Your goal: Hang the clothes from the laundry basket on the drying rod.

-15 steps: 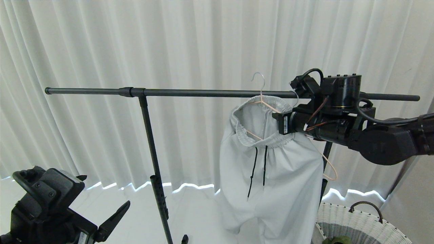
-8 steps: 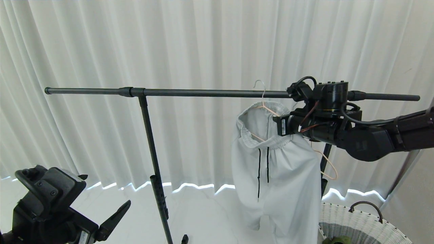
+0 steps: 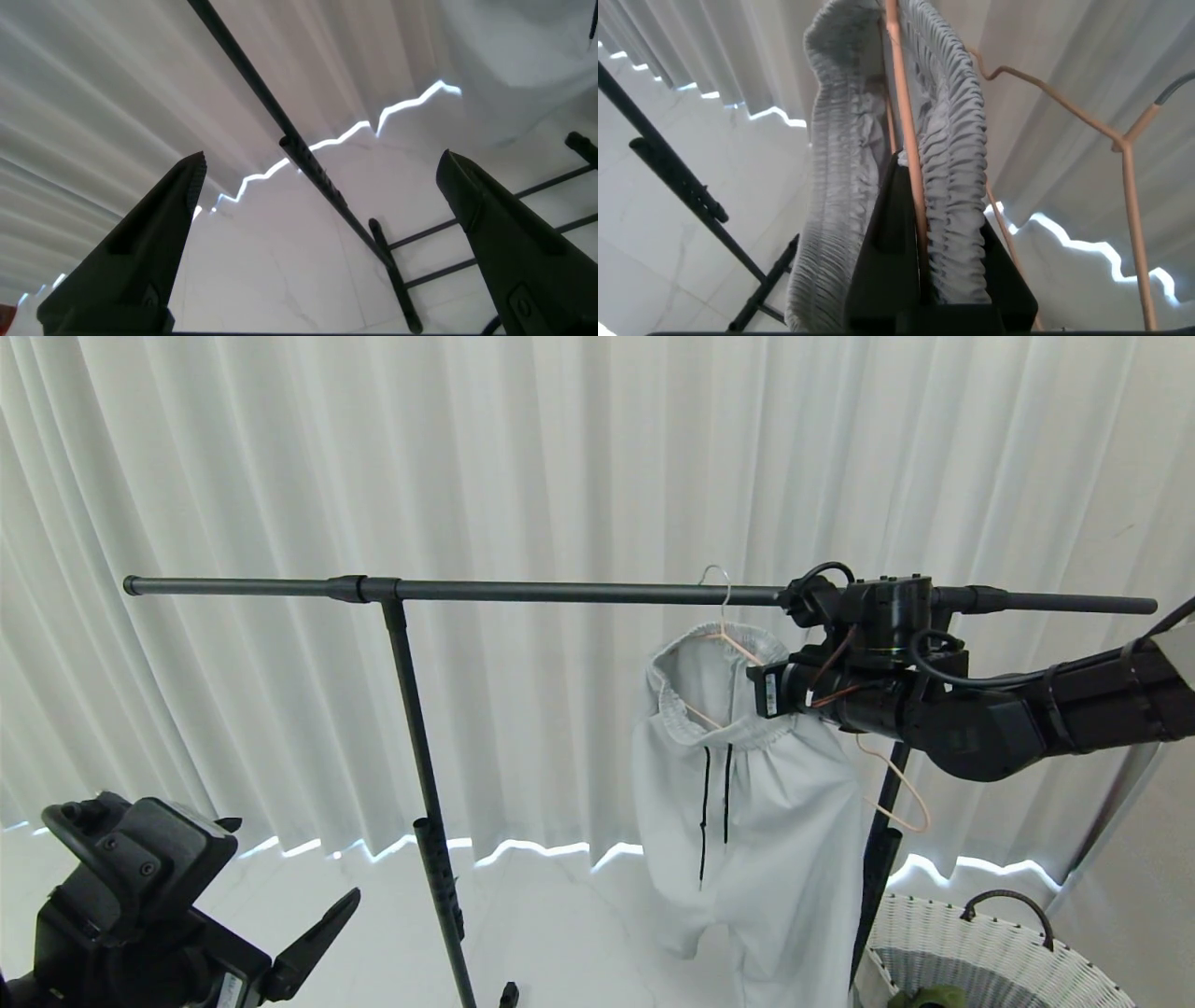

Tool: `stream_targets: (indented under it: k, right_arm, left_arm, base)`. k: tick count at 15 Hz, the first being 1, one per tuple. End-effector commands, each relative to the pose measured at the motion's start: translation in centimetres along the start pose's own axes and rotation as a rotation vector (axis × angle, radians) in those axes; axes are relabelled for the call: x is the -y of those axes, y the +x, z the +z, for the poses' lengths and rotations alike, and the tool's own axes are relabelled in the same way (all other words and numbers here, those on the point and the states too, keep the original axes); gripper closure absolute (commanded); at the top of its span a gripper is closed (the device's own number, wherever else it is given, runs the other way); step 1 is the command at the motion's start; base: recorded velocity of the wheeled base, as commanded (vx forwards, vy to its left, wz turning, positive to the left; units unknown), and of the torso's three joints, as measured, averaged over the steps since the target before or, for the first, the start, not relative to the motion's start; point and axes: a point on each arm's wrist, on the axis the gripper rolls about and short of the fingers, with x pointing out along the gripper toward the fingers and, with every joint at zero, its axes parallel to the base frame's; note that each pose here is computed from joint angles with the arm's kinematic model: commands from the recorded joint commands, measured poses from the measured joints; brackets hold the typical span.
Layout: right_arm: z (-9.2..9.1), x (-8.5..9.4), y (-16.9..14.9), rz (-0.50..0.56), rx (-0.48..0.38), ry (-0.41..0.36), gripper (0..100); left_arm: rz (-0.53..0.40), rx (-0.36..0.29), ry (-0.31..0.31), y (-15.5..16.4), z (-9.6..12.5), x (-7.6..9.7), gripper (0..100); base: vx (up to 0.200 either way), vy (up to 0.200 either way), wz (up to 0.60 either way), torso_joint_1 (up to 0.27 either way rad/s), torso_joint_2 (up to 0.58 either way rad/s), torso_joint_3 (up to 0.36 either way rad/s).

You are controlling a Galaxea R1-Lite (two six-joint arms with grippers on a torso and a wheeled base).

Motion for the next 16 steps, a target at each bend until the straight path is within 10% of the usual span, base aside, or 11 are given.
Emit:
stream_targets:
  k: [1, 15, 16]
  right_arm:
    - [-0.3, 0.0, 0.5, -0.003, -0.010, 0.002, 100]
    - [0.0, 0.2, 1.5, -0.031, 0.009, 0.004, 100]
    - [0.0, 0.2, 1.5, -0.031, 0.010, 0.004, 0]
  left_arm:
    - [0.001, 0.000, 0.000, 0.0, 0.0, 0.0, 0]
    - [0.001, 0.000, 0.000, 0.0, 0.0, 0.0, 0]
    - [0.001, 0.002, 0.000, 0.0, 0.0, 0.0, 0]
  base:
    - [0.000, 0.000, 0.00, 0.000, 0.00, 0.000]
    - [0.000, 0.000, 0.00, 0.000, 0.00, 0.000]
    - [0.000, 0.000, 0.00, 0.000, 0.00, 0.000]
